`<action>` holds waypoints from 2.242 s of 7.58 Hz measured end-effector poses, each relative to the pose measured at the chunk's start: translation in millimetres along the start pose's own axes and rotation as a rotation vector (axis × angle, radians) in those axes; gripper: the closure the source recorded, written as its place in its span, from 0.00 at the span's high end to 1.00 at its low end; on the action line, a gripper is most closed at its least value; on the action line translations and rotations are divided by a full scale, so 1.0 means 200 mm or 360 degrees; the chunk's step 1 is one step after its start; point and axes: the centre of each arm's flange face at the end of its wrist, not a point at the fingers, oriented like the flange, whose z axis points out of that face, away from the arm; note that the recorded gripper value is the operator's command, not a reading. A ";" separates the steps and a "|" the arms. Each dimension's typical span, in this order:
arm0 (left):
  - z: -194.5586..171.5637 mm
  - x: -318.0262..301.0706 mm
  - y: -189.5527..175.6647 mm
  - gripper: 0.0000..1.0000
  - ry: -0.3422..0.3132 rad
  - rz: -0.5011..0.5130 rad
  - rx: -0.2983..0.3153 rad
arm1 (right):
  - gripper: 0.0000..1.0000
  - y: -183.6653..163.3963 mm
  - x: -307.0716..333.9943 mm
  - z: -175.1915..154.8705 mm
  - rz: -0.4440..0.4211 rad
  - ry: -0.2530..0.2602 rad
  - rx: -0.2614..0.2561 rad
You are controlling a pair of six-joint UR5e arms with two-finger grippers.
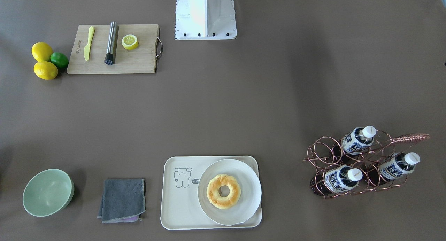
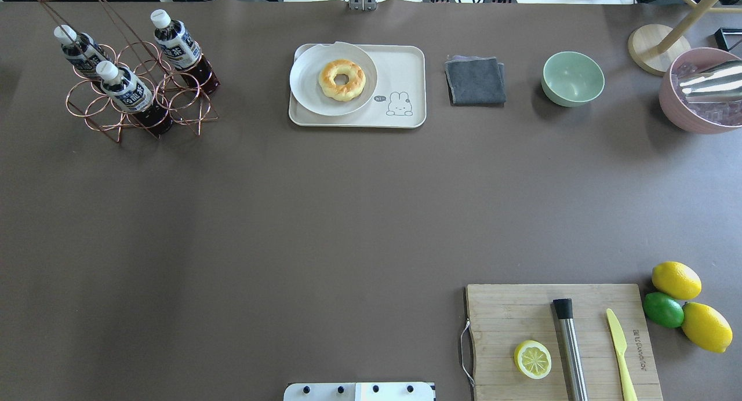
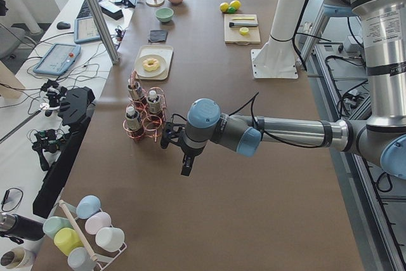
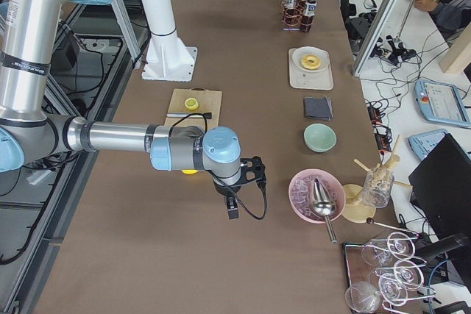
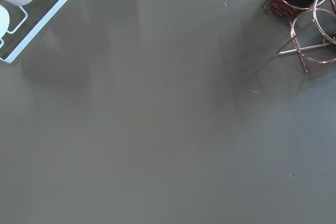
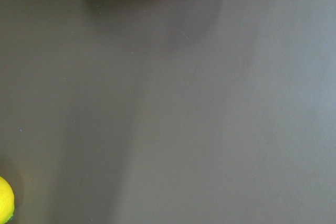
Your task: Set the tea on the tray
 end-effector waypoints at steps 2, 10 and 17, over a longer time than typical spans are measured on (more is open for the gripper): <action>0.00 0.00 0.01 0.98 -0.0001 0.0000 -0.0002 | 1.00 0.00 -0.01 0.00 -0.0001 -0.0024 0.0006; -0.01 0.00 0.02 0.97 0.0004 -0.0012 0.0001 | 1.00 0.01 -0.01 0.01 0.0007 -0.0043 0.0002; 0.01 0.00 0.05 0.97 0.0062 -0.0027 -0.0031 | 1.00 0.03 0.00 0.02 0.0020 -0.0044 -0.0006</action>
